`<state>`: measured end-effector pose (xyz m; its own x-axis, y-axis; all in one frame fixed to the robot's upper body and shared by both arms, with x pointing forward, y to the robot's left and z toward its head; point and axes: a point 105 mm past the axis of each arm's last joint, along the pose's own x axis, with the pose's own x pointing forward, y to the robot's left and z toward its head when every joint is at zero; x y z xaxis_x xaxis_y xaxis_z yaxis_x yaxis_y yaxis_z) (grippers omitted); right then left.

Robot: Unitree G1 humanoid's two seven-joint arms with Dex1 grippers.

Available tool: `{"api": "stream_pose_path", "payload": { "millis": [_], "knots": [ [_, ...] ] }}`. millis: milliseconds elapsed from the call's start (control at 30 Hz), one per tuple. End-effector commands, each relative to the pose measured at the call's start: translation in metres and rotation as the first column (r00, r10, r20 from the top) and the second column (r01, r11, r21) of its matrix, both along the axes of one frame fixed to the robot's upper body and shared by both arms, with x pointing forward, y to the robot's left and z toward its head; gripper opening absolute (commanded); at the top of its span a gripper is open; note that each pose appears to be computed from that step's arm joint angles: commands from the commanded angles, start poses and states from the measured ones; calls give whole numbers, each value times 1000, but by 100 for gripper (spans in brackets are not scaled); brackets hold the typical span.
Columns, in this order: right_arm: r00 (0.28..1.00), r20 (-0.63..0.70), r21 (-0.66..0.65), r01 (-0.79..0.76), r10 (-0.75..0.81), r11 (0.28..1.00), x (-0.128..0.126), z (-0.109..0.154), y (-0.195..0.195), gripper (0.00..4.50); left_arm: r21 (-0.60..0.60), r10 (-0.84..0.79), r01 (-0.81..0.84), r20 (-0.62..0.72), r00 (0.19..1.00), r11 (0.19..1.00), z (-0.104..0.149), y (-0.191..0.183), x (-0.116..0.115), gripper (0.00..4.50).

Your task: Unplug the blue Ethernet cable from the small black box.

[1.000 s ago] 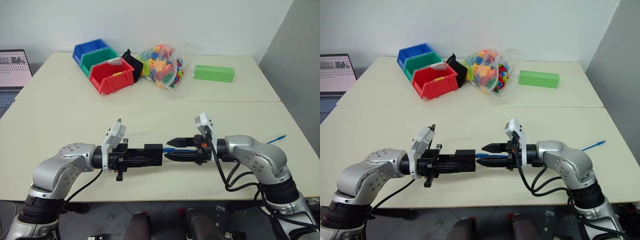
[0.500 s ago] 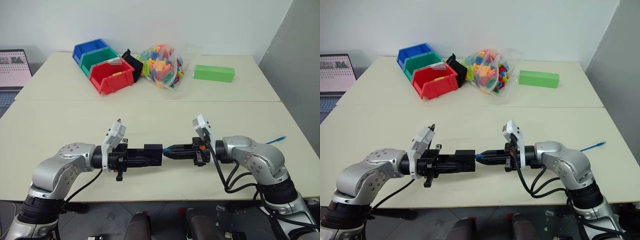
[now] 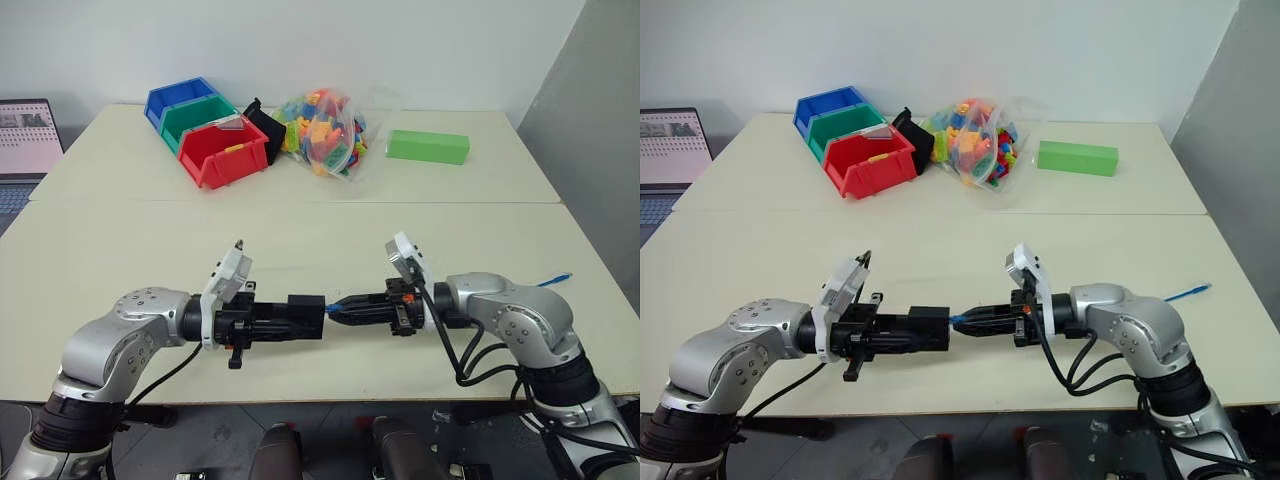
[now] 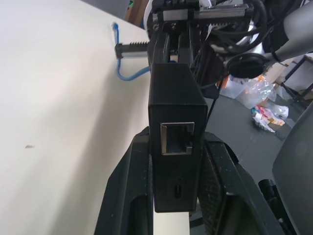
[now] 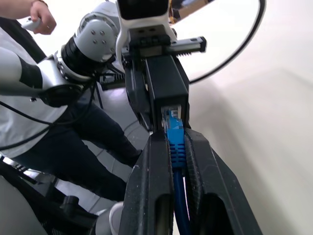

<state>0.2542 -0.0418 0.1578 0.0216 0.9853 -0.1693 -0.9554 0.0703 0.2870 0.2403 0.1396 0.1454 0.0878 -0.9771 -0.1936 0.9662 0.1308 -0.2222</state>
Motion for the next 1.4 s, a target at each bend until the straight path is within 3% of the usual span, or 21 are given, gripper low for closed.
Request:
{"api": "stream_pose_path", "payload": {
  "millis": [33,267,433,533,667,900,933,967,1100,1233,1300,1333,1400],
  "knots": [
    [1000,13,22,3,-4,1000,0,8,-9,2,3,9,-9,34,999,1000,7,4,1,80],
    [998,28,46,56,-57,997,7,11,-13,2,10,38,-38,37,999,999,7,9,3,80],
    [896,224,71,379,-385,923,73,26,-31,2,0,169,-170,72,983,986,7,20,16,80],
    [665,350,43,692,-660,720,138,22,-61,2,-14,273,-273,92,958,962,4,25,22,80],
    [440,423,-5,875,-792,484,182,5,-86,2,-29,342,-342,122,932,939,1,26,29,80],
    [325,320,-95,945,-890,311,208,-21,-90,2,-39,421,-422,204,884,906,-2,28,41,80],
    [319,311,-103,948,-895,302,210,-23,-91,76,-41,428,-430,211,879,902,-3,29,43,80],
    [314,304,-109,949,-899,295,210,-25,-91,97,-44,436,-438,218,873,898,-3,29,44,80],
    [326,285,-83,945,-901,316,211,-18,-88,172,-59,499,-502,261,826,863,-1,32,54,80],
    [383,323,-22,917,-865,398,204,1,-82,272,-95,605,-611,325,727,786,6,45,76,80],
    [456,386,32,863,-802,505,190,18,-69,313,-131,683,-695,379,624,707,12,59,93,80],
    [535,419,69,787,-734,613,173,30,-53,338,-159,734,-752,414,538,640,17,70,105,80],
    [640,464,87,656,-613,750,144,41,-31,338,-201,788,-809,444,427,552,23,85,118,80]
  ]
}}
